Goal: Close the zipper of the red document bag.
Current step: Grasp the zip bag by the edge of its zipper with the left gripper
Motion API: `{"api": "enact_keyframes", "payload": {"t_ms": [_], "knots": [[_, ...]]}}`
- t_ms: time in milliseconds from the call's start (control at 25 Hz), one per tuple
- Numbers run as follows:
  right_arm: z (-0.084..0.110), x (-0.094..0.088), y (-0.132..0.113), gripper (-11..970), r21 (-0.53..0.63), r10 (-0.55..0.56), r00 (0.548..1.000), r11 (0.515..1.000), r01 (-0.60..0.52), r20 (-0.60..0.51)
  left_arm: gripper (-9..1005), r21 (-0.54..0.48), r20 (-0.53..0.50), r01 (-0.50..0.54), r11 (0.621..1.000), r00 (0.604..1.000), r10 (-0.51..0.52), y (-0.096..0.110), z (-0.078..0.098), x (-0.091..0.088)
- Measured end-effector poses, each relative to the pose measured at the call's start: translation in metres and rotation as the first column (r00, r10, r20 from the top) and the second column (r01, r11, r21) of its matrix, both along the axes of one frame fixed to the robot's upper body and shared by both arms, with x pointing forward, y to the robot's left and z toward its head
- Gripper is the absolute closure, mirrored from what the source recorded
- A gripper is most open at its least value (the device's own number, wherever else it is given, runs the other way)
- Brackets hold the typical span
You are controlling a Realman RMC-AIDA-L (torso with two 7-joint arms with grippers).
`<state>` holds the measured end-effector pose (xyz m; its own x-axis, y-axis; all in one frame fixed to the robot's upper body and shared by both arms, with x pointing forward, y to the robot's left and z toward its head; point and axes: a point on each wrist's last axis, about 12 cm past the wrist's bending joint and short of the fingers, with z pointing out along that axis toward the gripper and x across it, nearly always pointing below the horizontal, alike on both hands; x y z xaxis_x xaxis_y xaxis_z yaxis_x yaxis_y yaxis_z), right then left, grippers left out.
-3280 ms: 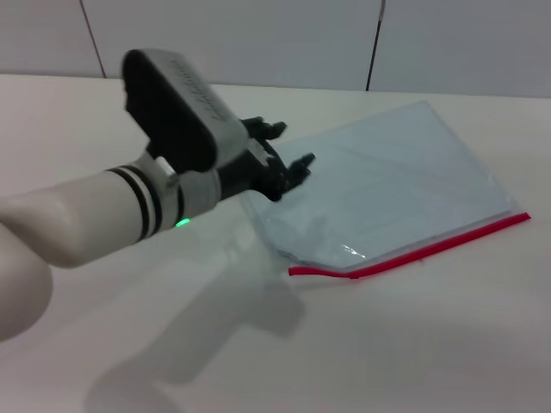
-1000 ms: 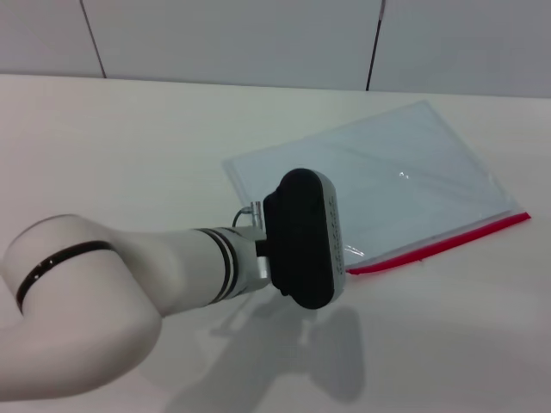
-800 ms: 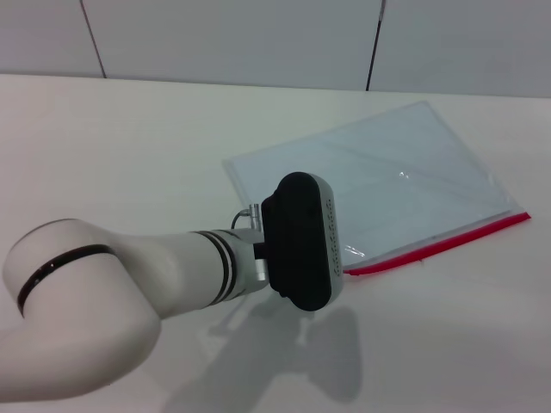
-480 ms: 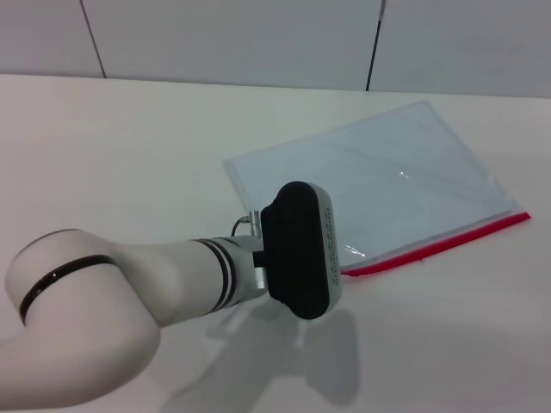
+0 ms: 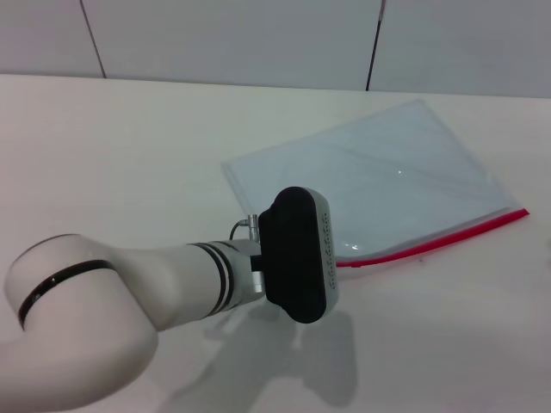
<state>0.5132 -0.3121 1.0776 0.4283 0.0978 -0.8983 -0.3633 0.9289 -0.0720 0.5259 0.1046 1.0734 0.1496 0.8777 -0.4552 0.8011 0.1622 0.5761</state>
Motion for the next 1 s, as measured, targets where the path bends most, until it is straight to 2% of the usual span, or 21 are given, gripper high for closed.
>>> {"api": "enact_keyframes", "payload": {"t_ms": [120,280,440,640,880,1000], "knots": [[0.0,0.002,0.004,80,-0.035,0.039,0.999,0.999,-0.039,-0.003,916,-0.023,0.012,-0.003,1.0,1.0,0.004,0.001,0.0,-0.001],[0.0,0.005,0.019,80,-0.164,0.118,0.993,0.98,-0.114,0.013,937,-0.089,0.058,-0.004,0.996,0.998,0.009,0.003,0.003,-0.003],[-0.002,0.009,0.043,80,-0.335,0.258,0.966,0.913,-0.235,0.025,942,-0.166,0.186,0.031,0.986,0.982,0.001,0.009,0.005,-0.008],[-0.003,0.017,0.062,86,-0.435,0.408,0.912,0.815,-0.383,-0.037,941,-0.236,0.303,0.049,0.97,0.953,0.026,0.018,0.008,-0.015],[-0.01,0.031,0.081,92,-0.543,0.467,0.872,0.7,-0.464,-0.143,942,-0.255,0.369,0.071,0.964,0.929,0.029,0.021,0.009,-0.02],[-0.015,0.036,0.087,96,-0.625,0.454,0.88,0.649,-0.434,-0.14,942,-0.253,0.37,0.073,0.965,0.929,0.026,0.02,0.009,-0.02]]}}
